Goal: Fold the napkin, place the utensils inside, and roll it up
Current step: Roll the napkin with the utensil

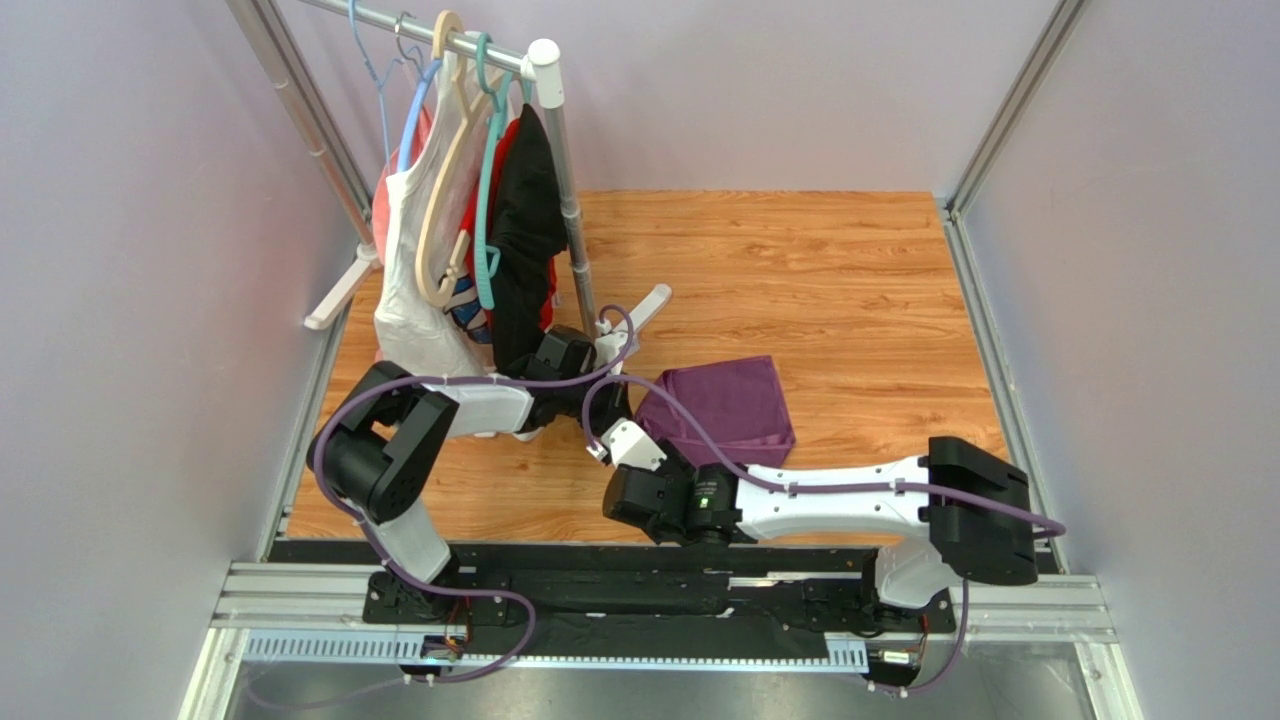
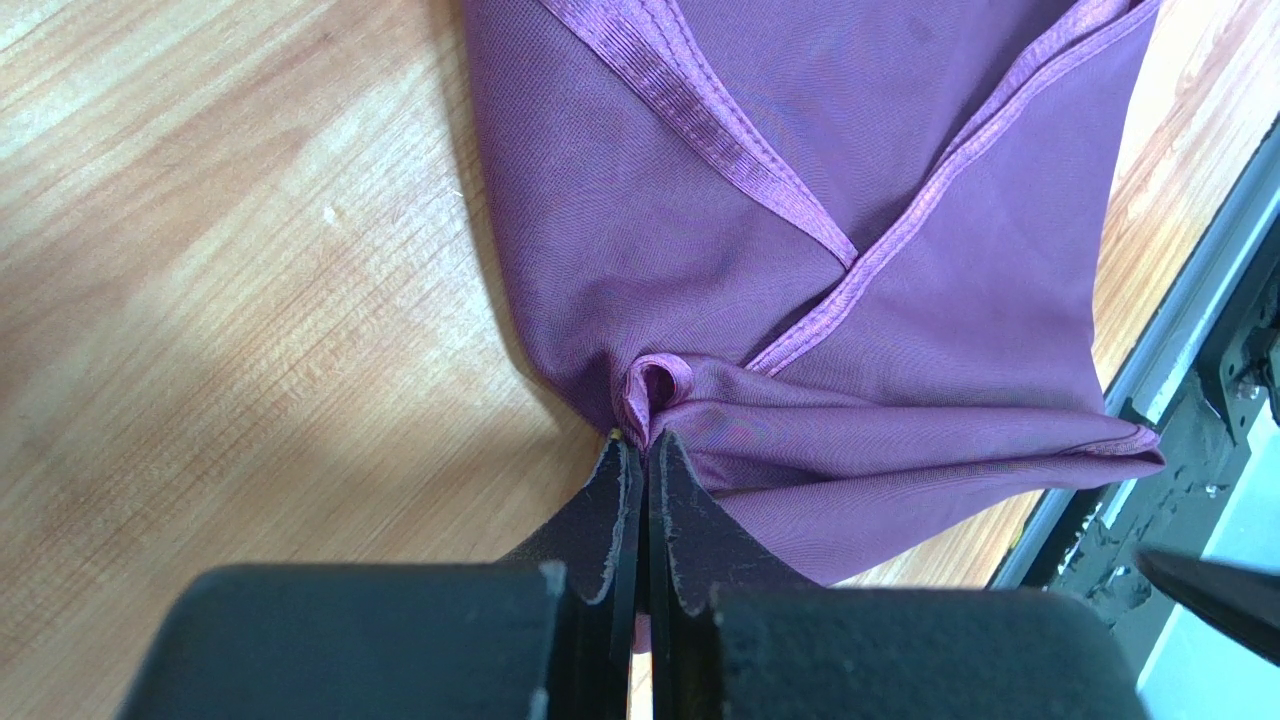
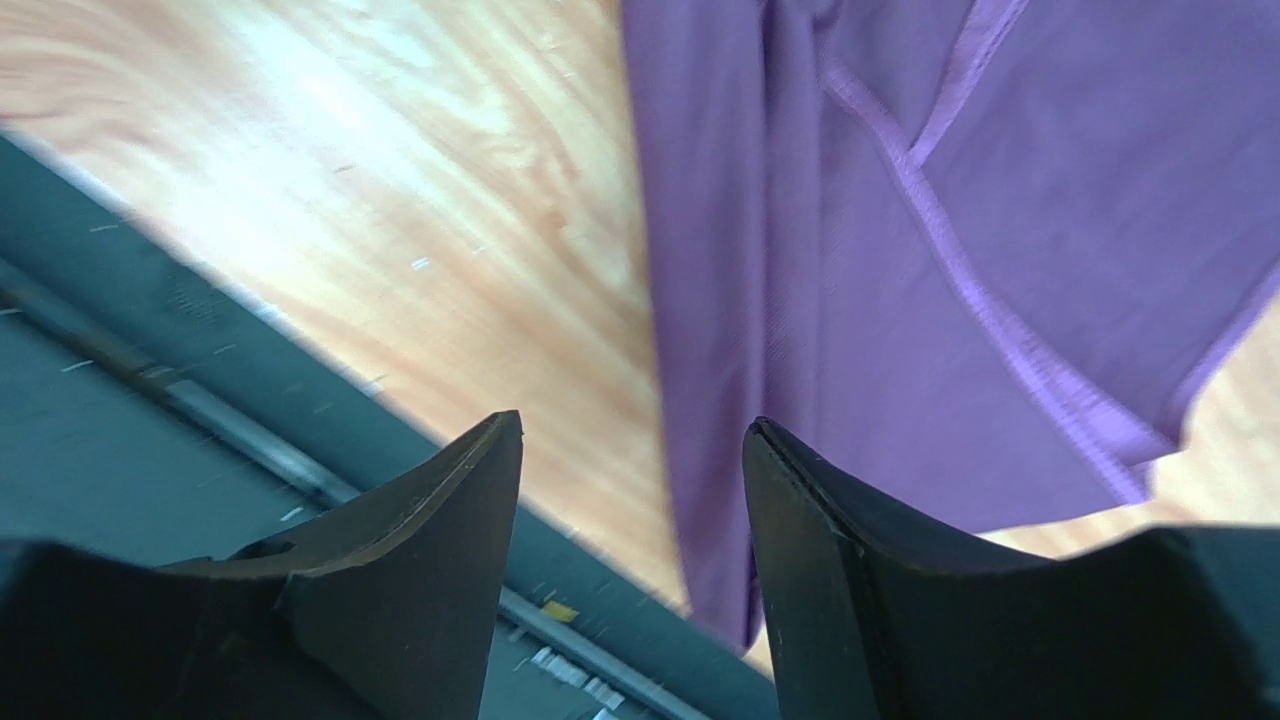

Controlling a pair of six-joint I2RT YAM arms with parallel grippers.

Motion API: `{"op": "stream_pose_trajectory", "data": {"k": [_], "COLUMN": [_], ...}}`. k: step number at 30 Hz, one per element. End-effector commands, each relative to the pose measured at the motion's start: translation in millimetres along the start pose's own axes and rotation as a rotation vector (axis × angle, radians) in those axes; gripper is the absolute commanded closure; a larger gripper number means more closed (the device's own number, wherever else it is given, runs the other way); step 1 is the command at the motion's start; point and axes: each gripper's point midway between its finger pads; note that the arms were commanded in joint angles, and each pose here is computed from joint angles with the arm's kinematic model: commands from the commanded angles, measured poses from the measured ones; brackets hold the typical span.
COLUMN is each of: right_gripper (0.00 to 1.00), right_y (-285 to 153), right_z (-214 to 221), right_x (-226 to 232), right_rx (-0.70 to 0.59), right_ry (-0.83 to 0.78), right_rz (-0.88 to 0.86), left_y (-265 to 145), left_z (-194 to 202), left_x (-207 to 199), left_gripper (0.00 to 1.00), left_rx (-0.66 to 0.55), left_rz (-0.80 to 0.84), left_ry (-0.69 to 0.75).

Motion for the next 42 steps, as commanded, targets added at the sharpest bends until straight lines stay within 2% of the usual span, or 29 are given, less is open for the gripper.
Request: {"op": "stream_pose_trajectory", "data": {"k": [1, 10, 20, 28, 42], "right_gripper": [0.4, 0.41, 0.41, 0.41, 0.42], "right_y": [10, 33, 52, 57, 65], "right_z": [-27, -10, 2, 23, 59], "right_x": [-6, -4, -21, -42, -53], "right_rx": [-0.14, -0.125, -0.116, -0.055, 0.076], "right_ry": [-0.056, -0.12, -0.138, -0.096, -0.056], "right_rz": [0.062, 0.064, 0.157, 0.241, 0.22], "left_y": [-1, 1, 1, 0, -2], "left_z": [26, 26, 26, 27, 25], "left_x": [8, 7, 7, 10, 9], "left_gripper": [1.0, 1.0, 1.0, 1.0, 1.0], "left_rx": [0.095, 0.1, 0.099, 0.107, 0.097], "left_rz": [-0.027, -0.018, -0.015, -0.034, -0.032], "left_ry": [-0.009, -0.014, -0.009, -0.009, 0.003]}}
Point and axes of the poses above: each gripper's point midway between its finger pads, its own y axis out along the fingers, its own x axis along the line the jaws close on, z = x × y, and after that the axes turned 13 degrees about y, right-handed
